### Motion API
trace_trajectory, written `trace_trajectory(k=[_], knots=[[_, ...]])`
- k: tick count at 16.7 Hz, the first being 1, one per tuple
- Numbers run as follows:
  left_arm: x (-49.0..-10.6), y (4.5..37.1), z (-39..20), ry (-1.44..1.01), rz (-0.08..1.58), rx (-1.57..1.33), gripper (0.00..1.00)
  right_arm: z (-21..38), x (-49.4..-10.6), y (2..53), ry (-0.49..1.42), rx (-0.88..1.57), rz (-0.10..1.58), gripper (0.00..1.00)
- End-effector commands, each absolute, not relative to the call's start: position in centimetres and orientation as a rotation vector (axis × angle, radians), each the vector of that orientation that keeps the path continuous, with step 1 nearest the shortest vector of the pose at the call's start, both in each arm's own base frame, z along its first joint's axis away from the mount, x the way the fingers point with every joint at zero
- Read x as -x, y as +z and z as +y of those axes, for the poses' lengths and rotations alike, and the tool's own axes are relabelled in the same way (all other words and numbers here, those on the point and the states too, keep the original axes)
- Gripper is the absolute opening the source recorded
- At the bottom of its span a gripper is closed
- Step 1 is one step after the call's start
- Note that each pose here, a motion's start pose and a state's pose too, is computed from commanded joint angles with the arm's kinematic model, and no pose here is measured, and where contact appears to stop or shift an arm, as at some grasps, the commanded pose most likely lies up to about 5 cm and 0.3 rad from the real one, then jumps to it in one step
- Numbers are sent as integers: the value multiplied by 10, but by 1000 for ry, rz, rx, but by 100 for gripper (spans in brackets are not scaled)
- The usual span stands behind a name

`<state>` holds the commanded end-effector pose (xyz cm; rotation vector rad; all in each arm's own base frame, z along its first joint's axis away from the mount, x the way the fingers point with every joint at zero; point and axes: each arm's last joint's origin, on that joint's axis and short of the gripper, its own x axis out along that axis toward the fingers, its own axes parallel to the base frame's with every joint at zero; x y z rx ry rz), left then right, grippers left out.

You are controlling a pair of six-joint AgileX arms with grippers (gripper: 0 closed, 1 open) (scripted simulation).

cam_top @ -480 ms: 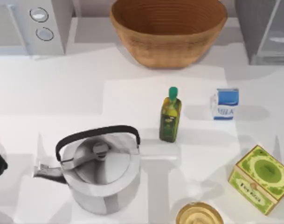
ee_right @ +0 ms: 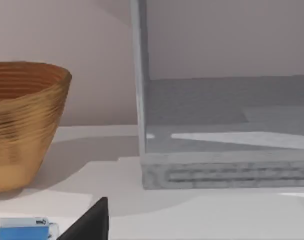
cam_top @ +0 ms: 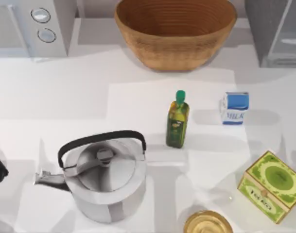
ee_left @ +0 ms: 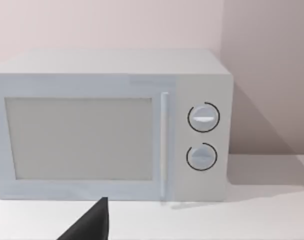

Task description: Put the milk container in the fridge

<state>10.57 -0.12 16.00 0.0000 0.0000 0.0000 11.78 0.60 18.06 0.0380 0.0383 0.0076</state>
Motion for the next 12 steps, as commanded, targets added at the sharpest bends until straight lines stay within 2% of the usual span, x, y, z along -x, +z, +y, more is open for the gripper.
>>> trace_trajectory(k=[6,12], knots=[[-106,160,-1,0,0,0,100,34,-172,198,12,-79,199,100],[-106,160,-1,0,0,0,100,93,-242,161,3,-59,382,100]])
